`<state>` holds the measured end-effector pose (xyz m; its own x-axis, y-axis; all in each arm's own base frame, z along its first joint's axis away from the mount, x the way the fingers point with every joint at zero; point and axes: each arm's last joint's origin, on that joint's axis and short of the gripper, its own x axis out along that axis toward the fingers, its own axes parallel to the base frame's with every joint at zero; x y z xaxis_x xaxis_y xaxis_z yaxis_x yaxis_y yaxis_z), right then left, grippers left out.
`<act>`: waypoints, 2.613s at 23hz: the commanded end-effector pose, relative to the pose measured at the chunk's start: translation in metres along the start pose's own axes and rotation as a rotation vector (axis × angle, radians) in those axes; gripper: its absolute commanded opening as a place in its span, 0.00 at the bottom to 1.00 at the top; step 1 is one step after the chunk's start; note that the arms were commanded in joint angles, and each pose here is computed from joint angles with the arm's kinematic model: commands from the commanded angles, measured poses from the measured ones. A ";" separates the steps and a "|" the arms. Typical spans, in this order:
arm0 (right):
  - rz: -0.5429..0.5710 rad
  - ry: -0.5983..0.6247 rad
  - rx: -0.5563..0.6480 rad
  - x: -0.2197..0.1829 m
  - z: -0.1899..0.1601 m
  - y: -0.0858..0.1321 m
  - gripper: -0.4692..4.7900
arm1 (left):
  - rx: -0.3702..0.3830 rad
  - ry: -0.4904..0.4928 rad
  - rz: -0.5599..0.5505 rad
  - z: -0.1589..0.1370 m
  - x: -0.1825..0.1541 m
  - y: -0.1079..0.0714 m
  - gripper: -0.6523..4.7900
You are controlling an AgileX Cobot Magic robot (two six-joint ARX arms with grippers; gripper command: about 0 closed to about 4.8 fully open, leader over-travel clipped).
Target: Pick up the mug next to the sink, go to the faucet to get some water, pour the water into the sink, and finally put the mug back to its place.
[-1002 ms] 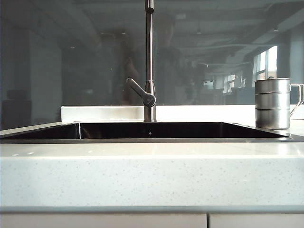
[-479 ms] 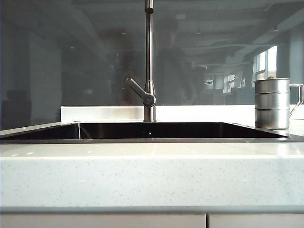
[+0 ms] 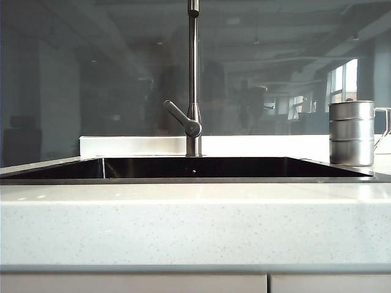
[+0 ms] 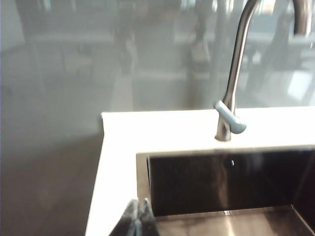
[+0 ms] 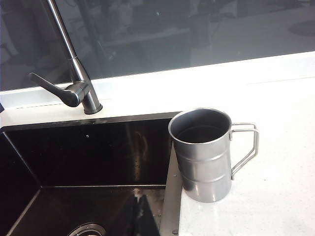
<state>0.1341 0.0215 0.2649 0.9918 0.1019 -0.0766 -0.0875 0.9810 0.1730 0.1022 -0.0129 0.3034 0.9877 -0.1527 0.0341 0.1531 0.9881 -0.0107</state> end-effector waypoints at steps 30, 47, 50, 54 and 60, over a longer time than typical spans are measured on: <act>0.003 -0.025 0.005 -0.001 0.004 0.001 0.07 | -0.028 -0.015 0.104 -0.132 -0.011 0.011 0.12; 0.003 -0.025 0.005 -0.001 0.004 0.001 0.07 | 0.019 -0.034 0.099 -0.130 -0.011 0.011 0.12; 0.003 -0.025 0.005 -0.001 0.004 0.001 0.07 | 0.019 -0.034 0.100 -0.130 -0.011 0.011 0.12; 0.003 -0.025 0.005 -0.001 0.004 0.001 0.07 | 0.019 -0.033 0.099 -0.130 -0.011 0.011 0.12; 0.003 -0.025 0.005 -0.001 0.004 0.001 0.07 | 0.019 -0.033 0.099 -0.130 -0.011 0.011 0.12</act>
<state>0.1341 0.0215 0.2648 0.9918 0.1023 -0.0770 -0.0878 0.9810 0.1730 0.0974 -0.0018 0.1697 0.9977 -0.0477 0.0474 0.0475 0.9989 0.0052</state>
